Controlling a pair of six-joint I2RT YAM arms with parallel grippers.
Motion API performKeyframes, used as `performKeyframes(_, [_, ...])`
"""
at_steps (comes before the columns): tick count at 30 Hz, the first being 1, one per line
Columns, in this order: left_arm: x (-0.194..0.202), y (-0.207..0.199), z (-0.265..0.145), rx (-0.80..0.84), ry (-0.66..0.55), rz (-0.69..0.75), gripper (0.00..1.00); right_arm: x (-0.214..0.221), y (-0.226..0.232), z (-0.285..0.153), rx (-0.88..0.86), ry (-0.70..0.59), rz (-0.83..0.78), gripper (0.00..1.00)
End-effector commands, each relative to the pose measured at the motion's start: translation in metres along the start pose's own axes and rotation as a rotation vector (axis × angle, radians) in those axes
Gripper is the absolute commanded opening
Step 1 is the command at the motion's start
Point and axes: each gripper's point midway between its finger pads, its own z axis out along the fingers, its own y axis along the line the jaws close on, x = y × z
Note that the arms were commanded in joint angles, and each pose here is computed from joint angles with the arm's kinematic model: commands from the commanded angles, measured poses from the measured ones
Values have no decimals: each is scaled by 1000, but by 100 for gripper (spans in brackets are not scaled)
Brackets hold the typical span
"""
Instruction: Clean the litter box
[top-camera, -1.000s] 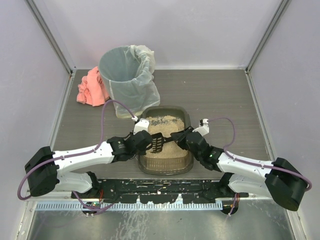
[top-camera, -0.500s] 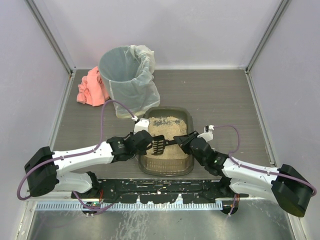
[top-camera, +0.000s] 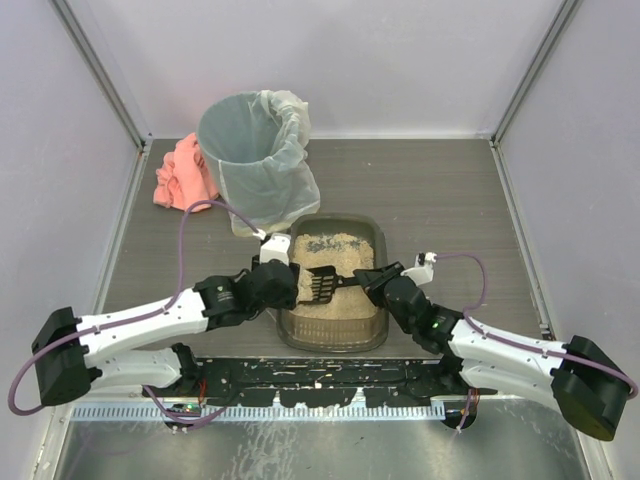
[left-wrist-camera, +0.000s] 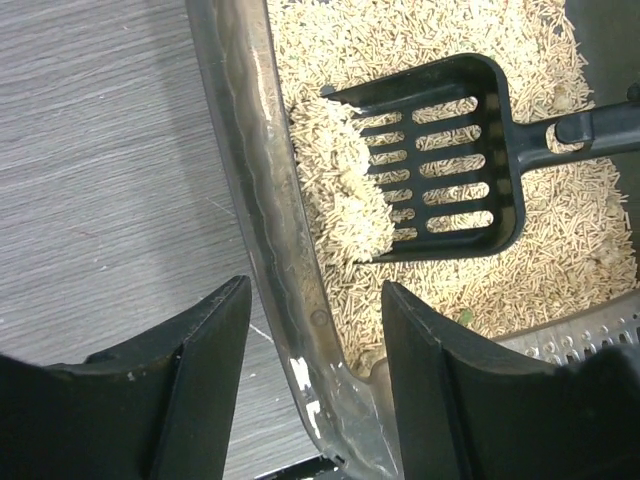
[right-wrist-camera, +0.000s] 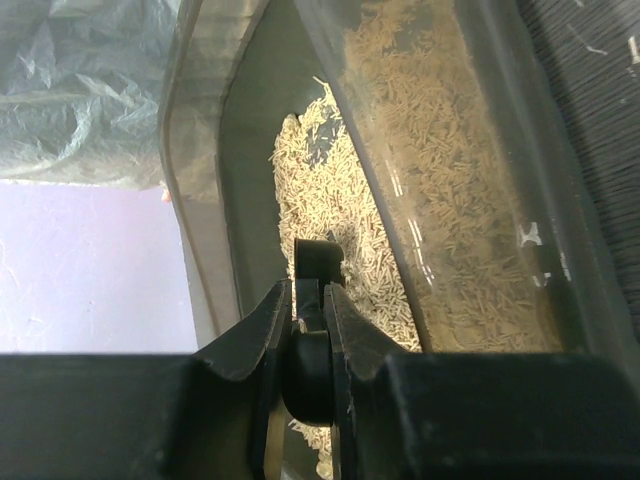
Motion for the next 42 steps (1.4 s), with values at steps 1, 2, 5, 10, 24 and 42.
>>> performKeyframes(1, [-25,5,-20,-3,-85,-27,58,-18,31,-4,-71,-74,51,1])
performKeyframes(2, [-27,8,-23,-7,-95,-28,59,-19,30,-4,-70,-79,50,0])
performKeyframes(5, [-35,17,-33,-29,-124,-24,62,-23,34,-8,-85,-88,54,1])
performKeyframes(10, [-46,32,-48,-64,-167,-17,65,-31,43,-16,-113,-100,58,1])
performKeyframes(24, [-48,61,-65,-148,-194,11,67,-62,55,-48,-176,-165,-38,1])
performKeyframes(42, [-37,66,-69,-125,-185,-28,64,-89,75,-46,-447,6,141,1])
